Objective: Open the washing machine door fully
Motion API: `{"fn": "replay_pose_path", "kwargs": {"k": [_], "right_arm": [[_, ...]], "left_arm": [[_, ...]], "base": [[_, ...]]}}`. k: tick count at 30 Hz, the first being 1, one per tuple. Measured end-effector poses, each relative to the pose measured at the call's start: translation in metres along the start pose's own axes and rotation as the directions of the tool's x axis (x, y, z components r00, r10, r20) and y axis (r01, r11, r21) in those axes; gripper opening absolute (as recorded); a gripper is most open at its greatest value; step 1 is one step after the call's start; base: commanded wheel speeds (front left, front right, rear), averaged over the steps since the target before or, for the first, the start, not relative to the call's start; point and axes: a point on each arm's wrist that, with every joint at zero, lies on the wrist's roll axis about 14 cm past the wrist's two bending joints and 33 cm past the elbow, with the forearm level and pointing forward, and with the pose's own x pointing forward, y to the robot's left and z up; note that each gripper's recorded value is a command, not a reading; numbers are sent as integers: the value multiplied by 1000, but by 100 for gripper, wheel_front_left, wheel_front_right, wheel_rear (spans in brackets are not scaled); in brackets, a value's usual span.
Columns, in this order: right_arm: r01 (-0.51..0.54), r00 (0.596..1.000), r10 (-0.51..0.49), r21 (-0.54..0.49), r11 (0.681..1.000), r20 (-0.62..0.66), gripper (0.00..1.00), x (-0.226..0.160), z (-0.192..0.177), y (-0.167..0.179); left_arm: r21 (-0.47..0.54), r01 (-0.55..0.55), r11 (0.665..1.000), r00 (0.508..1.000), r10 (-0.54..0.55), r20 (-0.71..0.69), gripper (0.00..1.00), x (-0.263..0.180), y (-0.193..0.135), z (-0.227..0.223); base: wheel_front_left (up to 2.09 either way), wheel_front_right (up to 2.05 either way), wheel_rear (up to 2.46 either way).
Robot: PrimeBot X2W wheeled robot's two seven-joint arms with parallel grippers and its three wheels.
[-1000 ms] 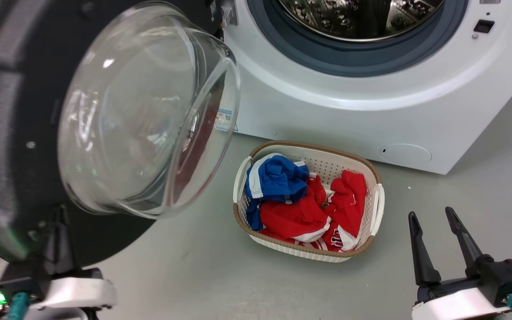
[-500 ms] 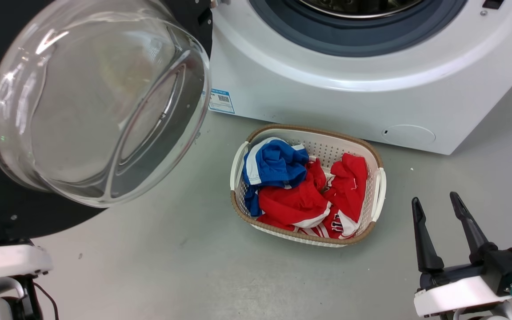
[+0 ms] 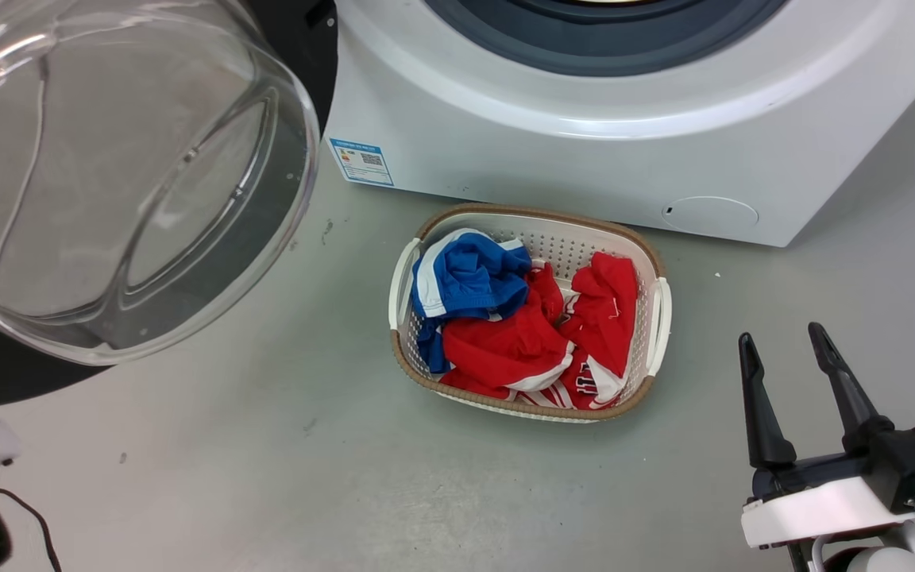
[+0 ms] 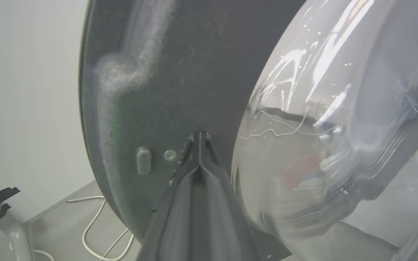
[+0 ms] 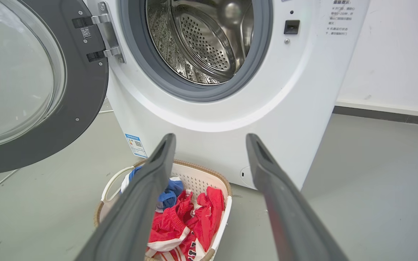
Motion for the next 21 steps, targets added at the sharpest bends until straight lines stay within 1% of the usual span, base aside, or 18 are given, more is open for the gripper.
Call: {"fn": "replay_pose_path", "kwargs": {"k": [10,21], "right_arm": [[18,1000,-18,-4,1000,1,100,-2,1,-6],[22,1000,-22,-2,1000,17,100,-5,8,-6]], "left_arm": [[-13,-26,1000,999,25,-45,0,19,8,-11],[-10,-20,1000,999,20,-49,0,18,10,-10]], "base": [[0,0,0],[0,0,0]]}}
